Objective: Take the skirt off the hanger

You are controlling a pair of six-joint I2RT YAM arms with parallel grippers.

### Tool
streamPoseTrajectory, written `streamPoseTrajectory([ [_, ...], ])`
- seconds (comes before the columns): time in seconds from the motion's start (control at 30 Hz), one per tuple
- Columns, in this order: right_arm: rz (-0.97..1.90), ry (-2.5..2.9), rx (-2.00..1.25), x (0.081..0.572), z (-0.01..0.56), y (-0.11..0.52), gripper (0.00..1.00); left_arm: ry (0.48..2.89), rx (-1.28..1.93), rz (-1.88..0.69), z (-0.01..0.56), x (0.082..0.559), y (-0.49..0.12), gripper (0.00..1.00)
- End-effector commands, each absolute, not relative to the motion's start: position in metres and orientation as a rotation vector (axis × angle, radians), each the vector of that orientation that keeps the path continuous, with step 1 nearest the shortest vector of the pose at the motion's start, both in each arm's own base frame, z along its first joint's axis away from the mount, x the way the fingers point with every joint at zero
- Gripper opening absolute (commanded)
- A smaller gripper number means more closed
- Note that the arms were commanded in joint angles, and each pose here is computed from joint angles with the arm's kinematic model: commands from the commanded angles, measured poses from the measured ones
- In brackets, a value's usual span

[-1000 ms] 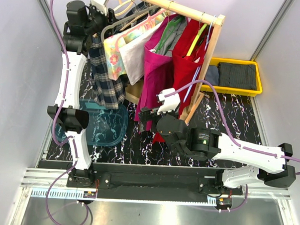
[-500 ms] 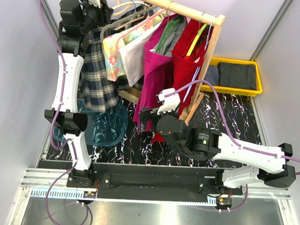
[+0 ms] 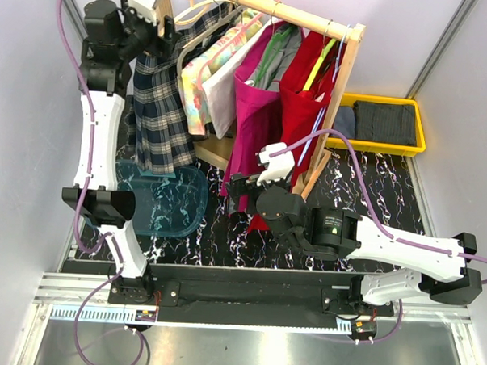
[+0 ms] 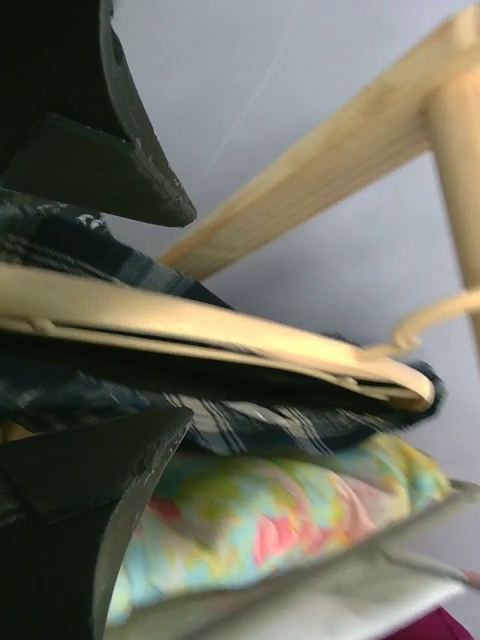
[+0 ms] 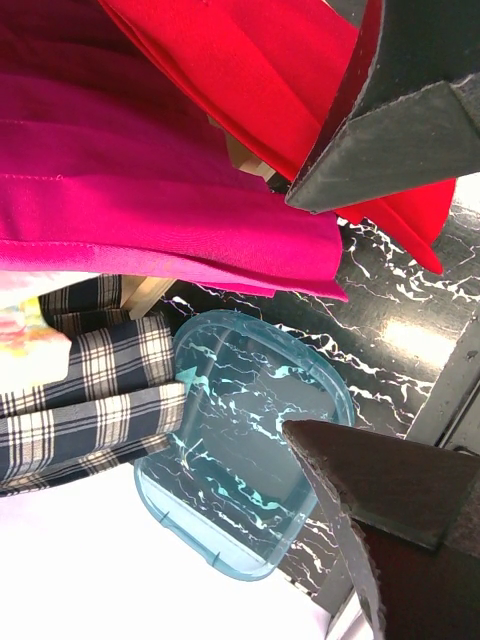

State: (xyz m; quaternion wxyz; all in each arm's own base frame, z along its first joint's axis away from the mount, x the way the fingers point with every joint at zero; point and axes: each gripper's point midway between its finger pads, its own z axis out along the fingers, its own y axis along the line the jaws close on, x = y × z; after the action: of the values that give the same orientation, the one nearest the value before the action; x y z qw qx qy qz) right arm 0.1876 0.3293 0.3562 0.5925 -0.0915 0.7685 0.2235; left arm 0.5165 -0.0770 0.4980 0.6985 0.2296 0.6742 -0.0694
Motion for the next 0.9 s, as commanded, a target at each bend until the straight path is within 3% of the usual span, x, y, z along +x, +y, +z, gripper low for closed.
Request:
streamPoseTrajectory([
  [0.0,0.572,1.749,-0.117,0.191,0.377,0.321,0.94,1.453,0.572,-0.103,0.525,0.484,-0.057,0.79],
  [0.1,0.576,1.747,-0.114,0.191,0.378,0.322,0.94,1.487,0.617,-0.113,0.514,0.476,-0.058,0.79],
  [0.17,0.581,1.746,-0.114,0.191,0.379,0.323,0.93,1.523,0.656,-0.159,0.502,0.469,-0.064,0.72],
  [0.2,0.581,1.747,-0.114,0.191,0.379,0.323,0.93,1.534,0.679,-0.179,0.497,0.467,-0.067,0.66],
  [0.3,0.587,1.749,-0.108,0.191,0.379,0.322,0.93,1.578,0.751,-0.267,0.48,0.457,-0.081,0.3],
  [0.33,0.586,1.75,-0.107,0.191,0.379,0.322,0.93,1.592,0.762,-0.296,0.474,0.457,-0.085,0.12],
  [0.43,0.586,1.749,-0.104,0.191,0.379,0.321,0.93,1.618,0.768,-0.335,0.467,0.455,-0.091,0.02],
  [0.77,0.587,1.752,-0.102,0.191,0.378,0.322,0.93,1.626,0.764,-0.359,0.46,0.468,-0.11,0.04],
  [0.8,0.586,1.751,-0.104,0.191,0.378,0.322,0.93,1.629,0.753,-0.358,0.46,0.47,-0.111,0.19],
  [0.87,0.588,1.751,-0.101,0.191,0.378,0.322,0.93,1.623,0.727,-0.36,0.461,0.476,-0.114,0.33],
])
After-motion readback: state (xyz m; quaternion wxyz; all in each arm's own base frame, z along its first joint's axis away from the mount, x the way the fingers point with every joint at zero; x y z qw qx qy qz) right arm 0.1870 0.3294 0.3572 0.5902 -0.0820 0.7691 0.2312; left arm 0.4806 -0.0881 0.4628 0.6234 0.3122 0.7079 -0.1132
